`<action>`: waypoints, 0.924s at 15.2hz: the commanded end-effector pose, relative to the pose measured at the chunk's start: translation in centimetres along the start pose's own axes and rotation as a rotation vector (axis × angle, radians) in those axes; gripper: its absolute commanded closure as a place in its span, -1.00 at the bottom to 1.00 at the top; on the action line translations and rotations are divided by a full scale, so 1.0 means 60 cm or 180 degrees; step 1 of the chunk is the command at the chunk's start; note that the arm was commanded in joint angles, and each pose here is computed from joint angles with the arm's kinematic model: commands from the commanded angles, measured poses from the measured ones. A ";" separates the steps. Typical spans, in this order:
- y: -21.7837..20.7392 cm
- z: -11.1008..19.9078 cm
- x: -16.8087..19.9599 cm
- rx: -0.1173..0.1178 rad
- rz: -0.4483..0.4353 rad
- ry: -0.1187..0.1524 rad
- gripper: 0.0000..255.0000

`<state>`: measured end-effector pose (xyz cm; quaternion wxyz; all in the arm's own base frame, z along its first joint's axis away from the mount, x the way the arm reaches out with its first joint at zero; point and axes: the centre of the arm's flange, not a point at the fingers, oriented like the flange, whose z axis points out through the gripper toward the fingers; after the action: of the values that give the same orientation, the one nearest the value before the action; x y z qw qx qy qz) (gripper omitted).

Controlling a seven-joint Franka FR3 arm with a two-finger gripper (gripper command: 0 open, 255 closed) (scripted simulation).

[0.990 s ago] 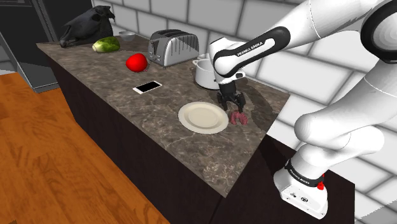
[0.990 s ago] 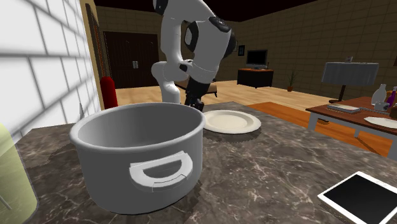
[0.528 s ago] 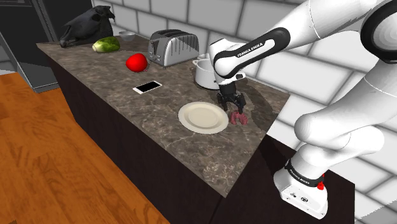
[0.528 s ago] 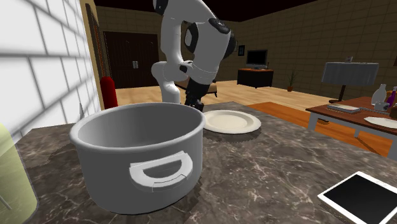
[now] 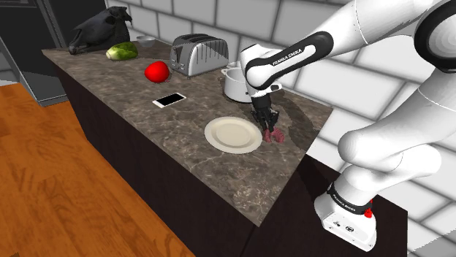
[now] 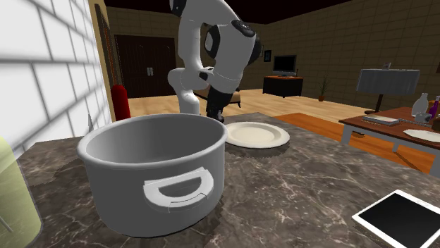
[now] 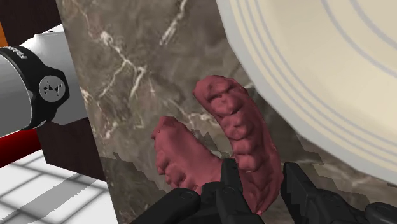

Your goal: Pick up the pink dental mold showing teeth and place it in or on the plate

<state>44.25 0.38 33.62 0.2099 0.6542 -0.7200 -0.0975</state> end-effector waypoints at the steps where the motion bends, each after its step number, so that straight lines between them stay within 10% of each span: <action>1: 0.000 0.001 0.000 -0.0005 0.0001 -0.0001 1.00; 14: 0.044 -0.093 0.019 -0.0005 0.0001 -0.0001 1.00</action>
<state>44.20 0.31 39.28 0.2103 0.6539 -0.7202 -0.0979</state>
